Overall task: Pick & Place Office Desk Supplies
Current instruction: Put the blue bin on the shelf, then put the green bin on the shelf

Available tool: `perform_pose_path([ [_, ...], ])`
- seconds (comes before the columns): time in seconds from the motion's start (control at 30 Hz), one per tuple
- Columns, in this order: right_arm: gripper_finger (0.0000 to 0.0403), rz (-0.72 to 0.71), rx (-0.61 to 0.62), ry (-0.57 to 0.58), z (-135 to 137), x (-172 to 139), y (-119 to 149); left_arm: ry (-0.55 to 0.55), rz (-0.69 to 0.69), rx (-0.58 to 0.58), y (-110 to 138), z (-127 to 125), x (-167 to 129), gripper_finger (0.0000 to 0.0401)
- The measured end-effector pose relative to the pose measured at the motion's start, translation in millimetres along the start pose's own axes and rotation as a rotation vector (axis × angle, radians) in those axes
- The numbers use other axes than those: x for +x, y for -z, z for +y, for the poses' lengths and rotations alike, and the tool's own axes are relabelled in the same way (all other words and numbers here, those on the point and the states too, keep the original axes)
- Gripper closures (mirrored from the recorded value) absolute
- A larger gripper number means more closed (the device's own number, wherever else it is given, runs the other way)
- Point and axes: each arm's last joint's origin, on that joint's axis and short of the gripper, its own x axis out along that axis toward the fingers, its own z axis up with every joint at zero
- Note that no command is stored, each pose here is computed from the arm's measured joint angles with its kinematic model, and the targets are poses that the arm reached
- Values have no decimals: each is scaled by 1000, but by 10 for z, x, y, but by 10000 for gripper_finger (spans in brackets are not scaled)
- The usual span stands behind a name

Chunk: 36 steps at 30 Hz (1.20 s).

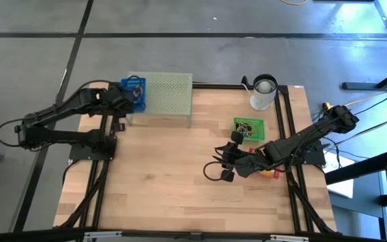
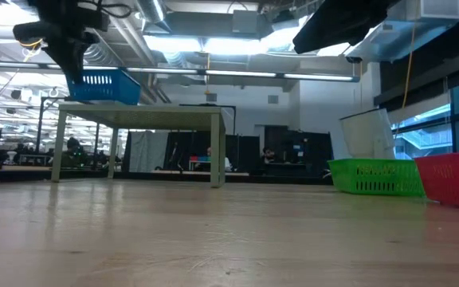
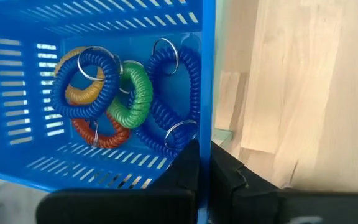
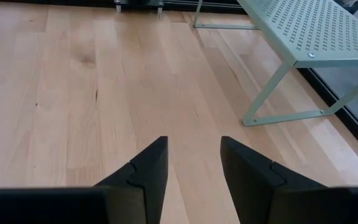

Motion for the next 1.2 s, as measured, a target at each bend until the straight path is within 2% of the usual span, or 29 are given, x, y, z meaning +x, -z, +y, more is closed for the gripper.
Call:
perform_pose_path([
  [0.17, 254, 0, 0, 1, 0, 0, 0, -12, 7, 32, 3, 8, 2, 389],
  [0.73, 253, -1, 0, 2, -1, 0, -1, -53, 59, -106, 90, 167, 51, 357],
  [1.2, 253, -1, 0, 2, -1, 0, -1, -81, 15, -138, 50, 204, 54, 287],
])
